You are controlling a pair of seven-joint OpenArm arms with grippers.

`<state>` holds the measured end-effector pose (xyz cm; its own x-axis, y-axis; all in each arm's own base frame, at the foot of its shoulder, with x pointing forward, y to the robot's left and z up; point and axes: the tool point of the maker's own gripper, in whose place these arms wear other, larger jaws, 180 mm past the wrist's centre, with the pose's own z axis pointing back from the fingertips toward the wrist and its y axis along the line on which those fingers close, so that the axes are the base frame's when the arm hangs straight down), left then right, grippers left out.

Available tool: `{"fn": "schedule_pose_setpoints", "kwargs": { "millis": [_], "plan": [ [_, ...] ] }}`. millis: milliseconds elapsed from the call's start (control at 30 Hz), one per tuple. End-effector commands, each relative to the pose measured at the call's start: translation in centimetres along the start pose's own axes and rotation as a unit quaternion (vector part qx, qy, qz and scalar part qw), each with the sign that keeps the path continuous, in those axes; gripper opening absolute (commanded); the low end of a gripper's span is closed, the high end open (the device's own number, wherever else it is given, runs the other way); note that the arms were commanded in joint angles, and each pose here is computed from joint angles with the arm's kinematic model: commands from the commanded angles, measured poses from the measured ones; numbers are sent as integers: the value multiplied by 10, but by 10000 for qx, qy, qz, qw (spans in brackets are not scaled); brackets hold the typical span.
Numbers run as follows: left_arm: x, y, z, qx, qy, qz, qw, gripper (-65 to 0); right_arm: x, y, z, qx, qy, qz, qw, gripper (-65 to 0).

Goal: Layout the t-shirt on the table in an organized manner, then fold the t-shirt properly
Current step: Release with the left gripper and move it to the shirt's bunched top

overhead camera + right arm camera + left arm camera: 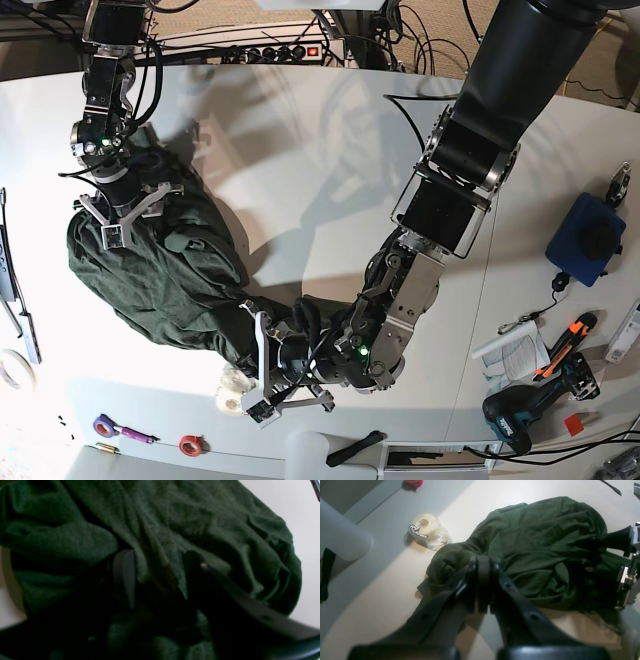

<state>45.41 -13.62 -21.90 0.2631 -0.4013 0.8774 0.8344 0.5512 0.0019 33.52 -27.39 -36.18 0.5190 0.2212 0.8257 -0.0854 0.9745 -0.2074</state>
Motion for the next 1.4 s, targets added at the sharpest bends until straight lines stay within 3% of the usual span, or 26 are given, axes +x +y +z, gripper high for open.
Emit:
{"fn": "schedule_pose_setpoints", "kwargs": {
  "millis": [0,100,167,467,700,800,833,900,933,1000,1100,1167,1267,1367],
  "plan": [
    [31,1,6,7,-376,-122,9992,-650,17,-9,1,-87,-235,64,9997,-421],
    [31,1,6,8,-374,-120,9992,-650,24,-11,1,-119,-362,109,9992,-593],
    [31,2,6,9,-371,-120,9992,-650,38,-20,-1,-279,-522,384,9975,-650],
    [27,4,7,41,-320,-121,9994,-650,145,-74,-1,-930,-1445,837,9816,-650],
    [5,-3,2,-38,-168,43,9998,-650,205,-135,23,-2133,-1849,1175,9521,-650],
    [-11,-13,-2,-203,-71,67,9997,-650,216,-150,32,-2357,-1913,1220,9450,-650],
    [-16,-17,-3,-293,-18,34,9996,-575,217,-153,33,-2378,-1911,1245,9441,-650],
    [-31,-22,-5,-346,203,117,9991,-330,217,-156,35,-2416,-1884,1292,9431,-650],
    [-38,-22,-5,-311,333,206,9987,-241,216,-157,35,-2427,-1859,1298,9432,-650],
    [-52,-22,-5,-276,654,326,9969,-208,216,-161,37,-2521,-1806,1417,9401,-650],
    [-57,-40,-1,-759,847,373,9928,-230,215,-168,39,-2644,-1726,1554,9360,-650],
    [-51,-62,5,-1344,776,544,9864,-239,212,-171,38,-2655,-1668,1559,9367,-650],
    [-42,-105,17,-2449,525,684,9657,-247,203,-176,32,-2647,-1520,1520,9401,-650],
    [-46,-142,22,-3116,276,647,9476,-326,187,-181,23,-2620,-1294,1449,9453,-650]
  ]
}}
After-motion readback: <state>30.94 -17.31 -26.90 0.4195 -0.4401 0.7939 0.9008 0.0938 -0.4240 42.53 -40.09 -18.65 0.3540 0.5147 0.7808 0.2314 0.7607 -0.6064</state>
